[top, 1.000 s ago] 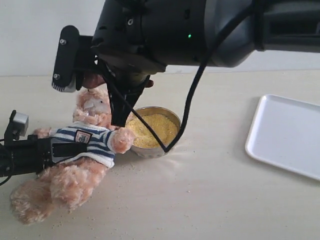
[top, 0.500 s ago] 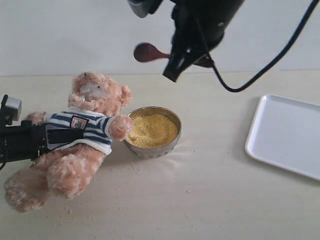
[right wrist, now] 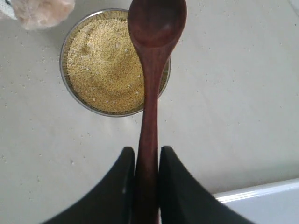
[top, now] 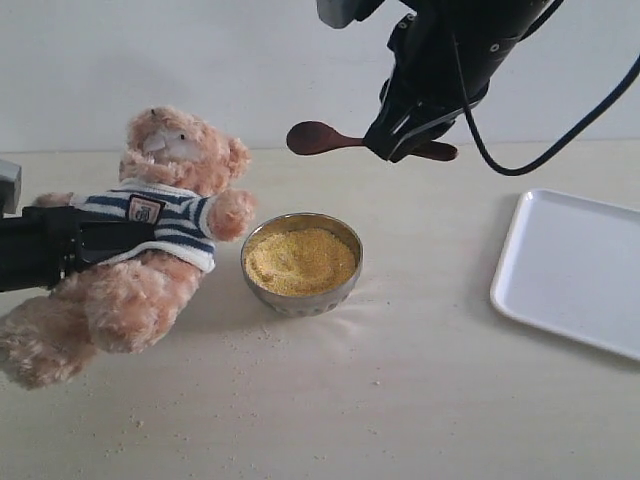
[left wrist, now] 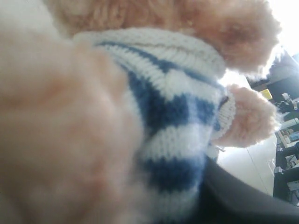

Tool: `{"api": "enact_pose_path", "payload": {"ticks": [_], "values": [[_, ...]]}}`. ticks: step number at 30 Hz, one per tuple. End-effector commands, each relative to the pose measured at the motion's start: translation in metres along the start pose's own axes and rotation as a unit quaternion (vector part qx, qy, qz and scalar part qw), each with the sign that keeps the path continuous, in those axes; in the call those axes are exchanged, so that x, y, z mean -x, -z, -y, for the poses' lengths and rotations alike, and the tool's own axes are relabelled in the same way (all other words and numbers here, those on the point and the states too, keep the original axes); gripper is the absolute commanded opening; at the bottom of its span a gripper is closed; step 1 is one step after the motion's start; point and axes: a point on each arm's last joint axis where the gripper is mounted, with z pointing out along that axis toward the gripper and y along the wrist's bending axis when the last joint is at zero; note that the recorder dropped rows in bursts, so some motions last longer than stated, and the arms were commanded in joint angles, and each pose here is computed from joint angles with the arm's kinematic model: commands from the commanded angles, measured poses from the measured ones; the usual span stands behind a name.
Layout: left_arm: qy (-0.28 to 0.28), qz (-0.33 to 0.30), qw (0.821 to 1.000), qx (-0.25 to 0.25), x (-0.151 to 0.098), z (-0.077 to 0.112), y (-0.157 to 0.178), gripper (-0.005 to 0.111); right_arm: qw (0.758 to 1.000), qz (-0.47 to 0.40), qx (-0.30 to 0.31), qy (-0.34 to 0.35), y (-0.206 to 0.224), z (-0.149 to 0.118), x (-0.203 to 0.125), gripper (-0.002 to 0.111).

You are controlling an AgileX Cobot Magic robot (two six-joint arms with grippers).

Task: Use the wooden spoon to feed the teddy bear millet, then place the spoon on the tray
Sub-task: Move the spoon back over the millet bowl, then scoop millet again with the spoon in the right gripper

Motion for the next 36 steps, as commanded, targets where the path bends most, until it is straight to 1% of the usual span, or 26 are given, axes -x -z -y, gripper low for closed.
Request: {"api": "enact_pose_path", "payload": {"ticks": [1,4,8,12,15,18,24,31,36], "values": [[-0.018,0.015,1.0,-0.013,0.01,0.014,0.004,0.005,1.0,0.02,-0.003,-0.003,0.007,0.001,0.002,0.0],[-0.024,0.021,0.999,-0.015,0.015,0.018,0.006,0.005,1.0,0.021,-0.001,-0.004,0.007,0.001,0.002,0.0],[-0.013,0.023,1.0,-0.016,0.018,0.019,0.006,0.005,1.0,0.022,0.007,-0.008,0.007,-0.001,0.003,0.0],[0.014,0.027,0.999,-0.021,0.025,0.021,0.006,0.005,1.0,0.008,0.022,-0.01,0.0,-0.002,0.001,0.0],[0.009,0.03,0.999,-0.038,0.029,0.024,0.006,0.005,1.0,0.007,0.021,-0.008,-0.001,-0.003,0.0,0.0],[0.009,0.03,0.999,-0.042,0.029,0.025,0.006,0.005,1.0,0.01,0.019,-0.001,-0.002,-0.002,0.0,0.0],[0.009,0.03,0.999,-0.042,0.029,0.025,0.006,0.005,0.999,-0.012,0.031,0.0,-0.031,0.0,0.001,0.0],[0.009,0.03,0.999,-0.042,0.029,0.025,0.006,0.005,0.998,-0.032,0.023,0.038,-0.062,-0.01,0.007,0.0],[0.009,0.03,0.999,-0.042,0.029,0.025,0.006,0.005,0.997,-0.06,0.02,0.043,-0.082,-0.01,0.004,0.0]]}}
